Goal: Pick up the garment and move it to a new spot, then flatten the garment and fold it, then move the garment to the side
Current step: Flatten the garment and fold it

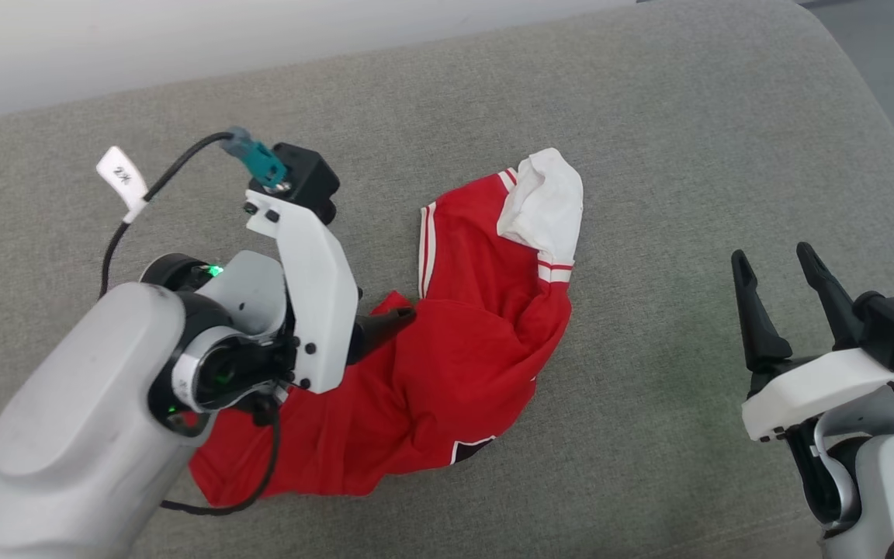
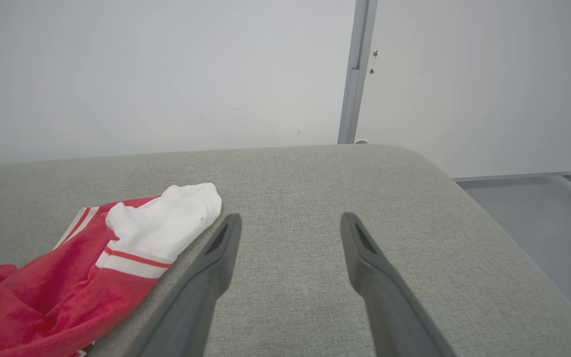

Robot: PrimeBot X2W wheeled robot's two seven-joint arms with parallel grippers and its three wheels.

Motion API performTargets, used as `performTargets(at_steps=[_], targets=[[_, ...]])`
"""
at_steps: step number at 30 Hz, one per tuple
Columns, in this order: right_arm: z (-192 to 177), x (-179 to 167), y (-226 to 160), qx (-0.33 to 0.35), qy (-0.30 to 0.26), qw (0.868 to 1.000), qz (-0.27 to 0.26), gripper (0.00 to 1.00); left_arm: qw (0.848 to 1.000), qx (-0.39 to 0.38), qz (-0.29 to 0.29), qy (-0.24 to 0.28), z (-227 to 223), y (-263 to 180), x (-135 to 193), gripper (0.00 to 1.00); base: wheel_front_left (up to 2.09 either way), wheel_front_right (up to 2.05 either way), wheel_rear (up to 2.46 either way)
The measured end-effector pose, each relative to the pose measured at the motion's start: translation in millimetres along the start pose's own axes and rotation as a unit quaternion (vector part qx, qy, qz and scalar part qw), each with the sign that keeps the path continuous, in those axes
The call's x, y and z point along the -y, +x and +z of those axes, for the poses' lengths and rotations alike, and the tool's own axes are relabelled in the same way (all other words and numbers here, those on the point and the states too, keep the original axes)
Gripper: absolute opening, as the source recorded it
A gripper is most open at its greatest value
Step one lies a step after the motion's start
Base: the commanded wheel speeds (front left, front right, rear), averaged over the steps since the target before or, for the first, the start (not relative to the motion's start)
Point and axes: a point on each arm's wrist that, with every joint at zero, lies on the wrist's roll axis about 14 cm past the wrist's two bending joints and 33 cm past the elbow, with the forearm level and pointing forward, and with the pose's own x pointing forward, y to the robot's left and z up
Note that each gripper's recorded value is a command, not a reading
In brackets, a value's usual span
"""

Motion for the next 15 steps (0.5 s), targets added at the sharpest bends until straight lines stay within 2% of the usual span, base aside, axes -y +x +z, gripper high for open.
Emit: performTargets(at_steps=[7,15], targets=[[2,2,1,0.003,0.000,1.000,-0.003,1.00,0.998,-0.055,-0.003,-0.004,-21,23,0,1.00,0.00,0.00,0.00],[-1,4,0,-0.001,0.001,1.000,-0.008,1.00,0.994,-0.097,0.043,-0.011,-43,37,-34,1.00,0.00,0.00,0.00]])
